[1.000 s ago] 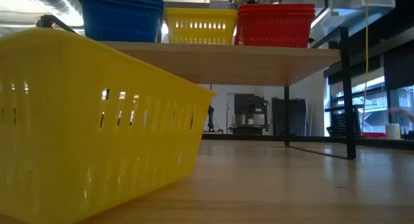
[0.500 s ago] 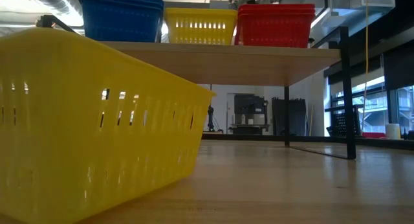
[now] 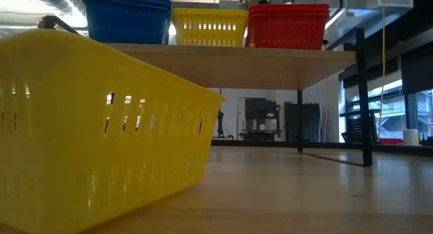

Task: Stack baskets on shelf by color
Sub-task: Stack the yellow bin on top of the stacked yellow bins on the shelf

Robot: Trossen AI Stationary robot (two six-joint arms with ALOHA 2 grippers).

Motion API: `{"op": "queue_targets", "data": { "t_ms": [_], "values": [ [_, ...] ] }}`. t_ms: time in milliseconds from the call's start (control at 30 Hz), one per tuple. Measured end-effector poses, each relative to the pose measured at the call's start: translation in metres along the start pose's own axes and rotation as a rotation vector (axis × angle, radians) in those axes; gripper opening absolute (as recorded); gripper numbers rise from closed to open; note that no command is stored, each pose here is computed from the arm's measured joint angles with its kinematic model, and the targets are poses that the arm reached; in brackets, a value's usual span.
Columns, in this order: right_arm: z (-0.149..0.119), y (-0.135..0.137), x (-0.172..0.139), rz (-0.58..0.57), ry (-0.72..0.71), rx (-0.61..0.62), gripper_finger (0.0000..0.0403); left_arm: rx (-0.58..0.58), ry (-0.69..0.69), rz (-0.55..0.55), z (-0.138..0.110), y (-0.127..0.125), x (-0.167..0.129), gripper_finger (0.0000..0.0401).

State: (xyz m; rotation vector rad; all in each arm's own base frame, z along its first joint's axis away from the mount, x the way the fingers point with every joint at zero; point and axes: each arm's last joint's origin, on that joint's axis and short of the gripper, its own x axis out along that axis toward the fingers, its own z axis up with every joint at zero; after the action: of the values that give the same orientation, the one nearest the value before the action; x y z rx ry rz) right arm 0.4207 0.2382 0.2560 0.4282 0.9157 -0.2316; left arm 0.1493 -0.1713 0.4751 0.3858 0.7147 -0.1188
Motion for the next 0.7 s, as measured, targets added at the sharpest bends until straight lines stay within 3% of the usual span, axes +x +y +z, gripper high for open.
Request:
{"op": "queue_targets", "data": {
  "t_ms": [200, 700],
  "values": [
    [0.0023, -0.0019, 0.0, -0.055, -0.073, 0.046, 0.0119, 0.008, 0.0, 0.0, 0.0, -0.0001, 0.0, 0.0055],
    [0.0016, -0.0005, 0.0041, -0.046, -0.076, 0.053, 0.0119, 0.007, 0.0, 0.0, 0.0001, -0.0002, 0.0002, 0.0055]
  ]
}}
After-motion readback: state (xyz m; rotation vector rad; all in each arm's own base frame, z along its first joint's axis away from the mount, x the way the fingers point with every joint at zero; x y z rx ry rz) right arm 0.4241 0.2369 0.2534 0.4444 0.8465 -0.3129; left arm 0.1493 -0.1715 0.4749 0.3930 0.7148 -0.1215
